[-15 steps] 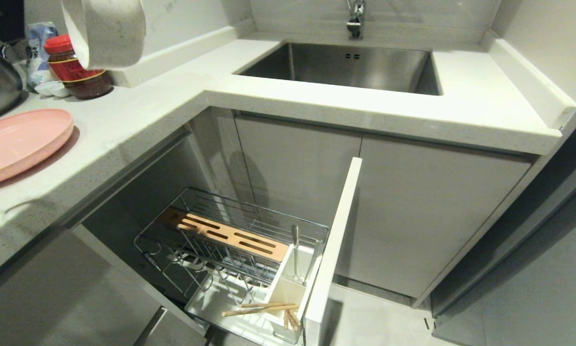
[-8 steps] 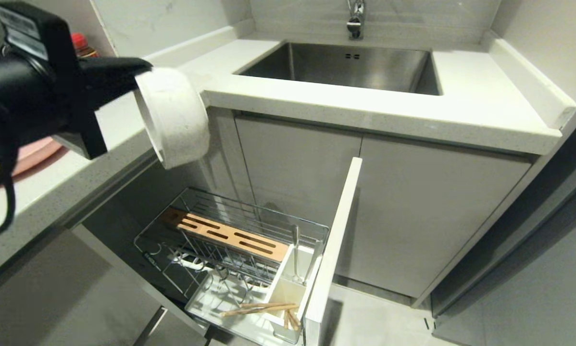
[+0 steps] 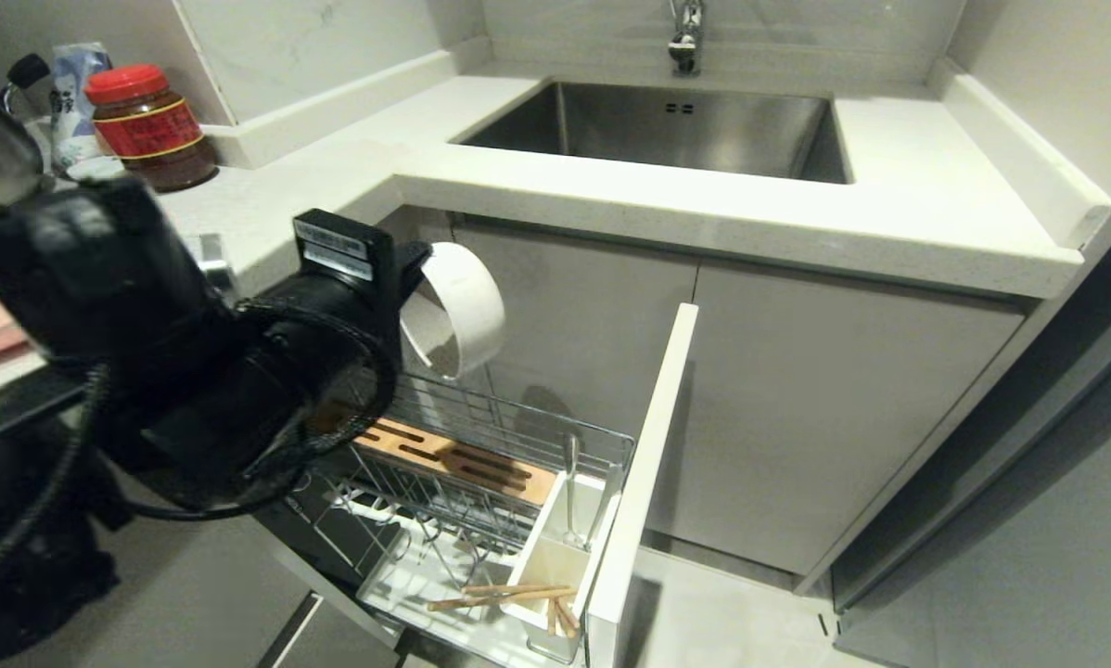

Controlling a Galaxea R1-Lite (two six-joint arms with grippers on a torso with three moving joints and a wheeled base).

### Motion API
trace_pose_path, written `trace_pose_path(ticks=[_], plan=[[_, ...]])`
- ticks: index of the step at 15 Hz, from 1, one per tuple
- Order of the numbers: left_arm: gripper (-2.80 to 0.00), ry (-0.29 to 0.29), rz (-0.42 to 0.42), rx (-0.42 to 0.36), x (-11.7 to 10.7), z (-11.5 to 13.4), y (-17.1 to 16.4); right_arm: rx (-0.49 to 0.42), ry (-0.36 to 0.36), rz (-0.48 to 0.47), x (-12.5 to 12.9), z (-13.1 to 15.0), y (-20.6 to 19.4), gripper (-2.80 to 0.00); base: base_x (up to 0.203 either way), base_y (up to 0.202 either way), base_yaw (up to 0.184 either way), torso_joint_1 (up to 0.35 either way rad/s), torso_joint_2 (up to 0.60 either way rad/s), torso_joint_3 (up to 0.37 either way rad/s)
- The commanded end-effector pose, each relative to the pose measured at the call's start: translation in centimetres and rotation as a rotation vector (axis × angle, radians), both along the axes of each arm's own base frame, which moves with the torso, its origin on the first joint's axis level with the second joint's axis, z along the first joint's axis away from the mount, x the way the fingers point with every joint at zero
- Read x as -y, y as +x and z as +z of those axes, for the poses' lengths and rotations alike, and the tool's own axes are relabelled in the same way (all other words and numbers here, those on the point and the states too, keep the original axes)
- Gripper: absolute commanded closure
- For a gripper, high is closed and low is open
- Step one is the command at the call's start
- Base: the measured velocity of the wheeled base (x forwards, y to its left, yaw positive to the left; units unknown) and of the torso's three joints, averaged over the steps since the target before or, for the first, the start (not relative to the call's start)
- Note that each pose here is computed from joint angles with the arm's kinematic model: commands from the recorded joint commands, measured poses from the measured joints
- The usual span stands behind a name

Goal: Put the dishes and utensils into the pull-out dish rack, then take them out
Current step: Pick up the bowl and place it in the cupboard

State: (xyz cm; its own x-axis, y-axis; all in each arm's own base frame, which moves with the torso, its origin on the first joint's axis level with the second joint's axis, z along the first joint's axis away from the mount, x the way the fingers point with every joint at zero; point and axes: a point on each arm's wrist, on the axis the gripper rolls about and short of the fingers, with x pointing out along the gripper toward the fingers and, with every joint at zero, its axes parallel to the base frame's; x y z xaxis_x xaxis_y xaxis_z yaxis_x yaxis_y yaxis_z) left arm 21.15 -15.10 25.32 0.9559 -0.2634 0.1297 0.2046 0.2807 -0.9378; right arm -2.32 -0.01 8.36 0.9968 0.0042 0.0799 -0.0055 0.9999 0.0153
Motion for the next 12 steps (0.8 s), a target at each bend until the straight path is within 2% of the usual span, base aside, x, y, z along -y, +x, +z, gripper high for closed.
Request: trace_pose_path(ticks=[1, 4, 12], plan=[[0.0, 0.055, 0.032, -0.086, 2.0, -4.6, 3.6, -0.026, 0.0, 0.0, 0.0, -0.7, 0.2, 0.0, 0.0, 0.0, 0.0, 0.0, 0.0, 0.0], [0.0, 0.036, 0.059, -0.06, 2.6, -6.9, 5.6, -0.026, 0.0, 0.0, 0.0, -0.7, 0.2, 0.0, 0.0, 0.0, 0.0, 0.0, 0.0, 0.0], [0.0, 0.071, 0.093, -0.128, 3.2, -12.7, 8.6, -0.026, 0.0, 0.0, 0.0, -0.7, 0.2, 0.0, 0.0, 0.0, 0.0, 0.0, 0.0, 0.0]])
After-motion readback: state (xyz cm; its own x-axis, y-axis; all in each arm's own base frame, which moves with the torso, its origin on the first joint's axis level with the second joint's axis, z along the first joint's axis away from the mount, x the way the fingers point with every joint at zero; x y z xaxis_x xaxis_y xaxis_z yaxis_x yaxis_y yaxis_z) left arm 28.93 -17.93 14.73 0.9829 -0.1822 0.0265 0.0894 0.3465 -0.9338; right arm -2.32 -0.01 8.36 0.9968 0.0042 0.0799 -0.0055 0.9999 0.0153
